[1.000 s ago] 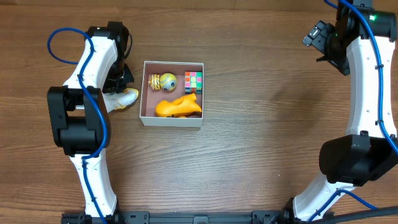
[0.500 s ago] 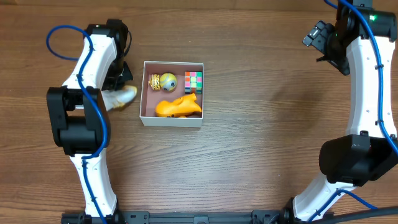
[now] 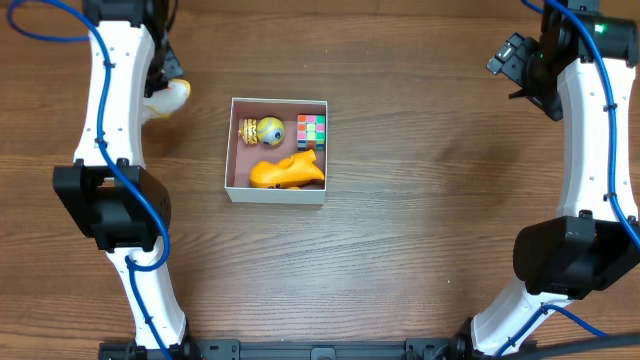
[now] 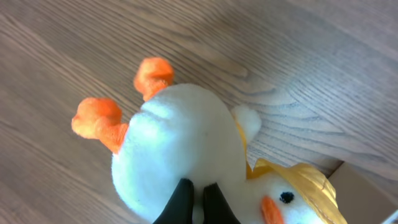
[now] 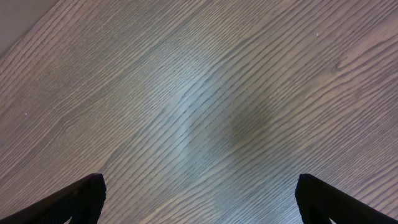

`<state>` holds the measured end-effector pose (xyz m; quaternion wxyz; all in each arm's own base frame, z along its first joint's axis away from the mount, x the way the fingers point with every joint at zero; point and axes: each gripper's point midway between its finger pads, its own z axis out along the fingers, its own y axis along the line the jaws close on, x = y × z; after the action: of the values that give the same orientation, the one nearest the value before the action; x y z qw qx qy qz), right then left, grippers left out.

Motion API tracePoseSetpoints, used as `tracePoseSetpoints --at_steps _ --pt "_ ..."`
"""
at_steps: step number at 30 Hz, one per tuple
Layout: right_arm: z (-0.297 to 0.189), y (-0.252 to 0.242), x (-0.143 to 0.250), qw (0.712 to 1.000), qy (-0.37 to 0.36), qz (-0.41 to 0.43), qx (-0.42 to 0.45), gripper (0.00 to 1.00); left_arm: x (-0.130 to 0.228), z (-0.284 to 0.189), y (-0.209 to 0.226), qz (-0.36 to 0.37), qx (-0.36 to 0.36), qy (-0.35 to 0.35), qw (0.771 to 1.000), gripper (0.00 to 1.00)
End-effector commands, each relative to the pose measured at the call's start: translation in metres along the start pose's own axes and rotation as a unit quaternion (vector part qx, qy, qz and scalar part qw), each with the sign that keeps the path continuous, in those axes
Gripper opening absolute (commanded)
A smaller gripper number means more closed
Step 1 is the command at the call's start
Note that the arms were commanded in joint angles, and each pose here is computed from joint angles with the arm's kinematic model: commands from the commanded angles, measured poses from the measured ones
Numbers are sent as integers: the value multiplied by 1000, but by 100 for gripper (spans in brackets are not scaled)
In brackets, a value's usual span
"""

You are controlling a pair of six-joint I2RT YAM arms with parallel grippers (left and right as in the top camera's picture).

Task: Pack container
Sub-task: 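Lift the white plush duck and carry it over the box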

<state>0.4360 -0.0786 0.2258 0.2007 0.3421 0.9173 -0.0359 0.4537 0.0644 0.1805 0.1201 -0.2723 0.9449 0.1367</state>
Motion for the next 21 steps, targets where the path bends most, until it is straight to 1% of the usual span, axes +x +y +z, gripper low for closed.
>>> tracePoseSetpoints --at_steps 1,6,13,18,21 --pt "-7 1 -2 1000 -10 3 -5 100 -9 -37 -6 6 34 -32 999 4" --pt "-7 1 -2 1000 -10 3 -5 100 11 -64 -49 38 96 -29 994 4" --pt "-7 1 -2 1000 -10 3 -5 100 53 -90 -108 79 123 -36 989 4" --pt "-7 1 -2 1000 -10 3 -5 100 78 -104 -136 98 135 -40 985 4" --pt "-7 1 -2 1000 -10 3 -5 100 92 -111 -147 93 142 -37 985 4"
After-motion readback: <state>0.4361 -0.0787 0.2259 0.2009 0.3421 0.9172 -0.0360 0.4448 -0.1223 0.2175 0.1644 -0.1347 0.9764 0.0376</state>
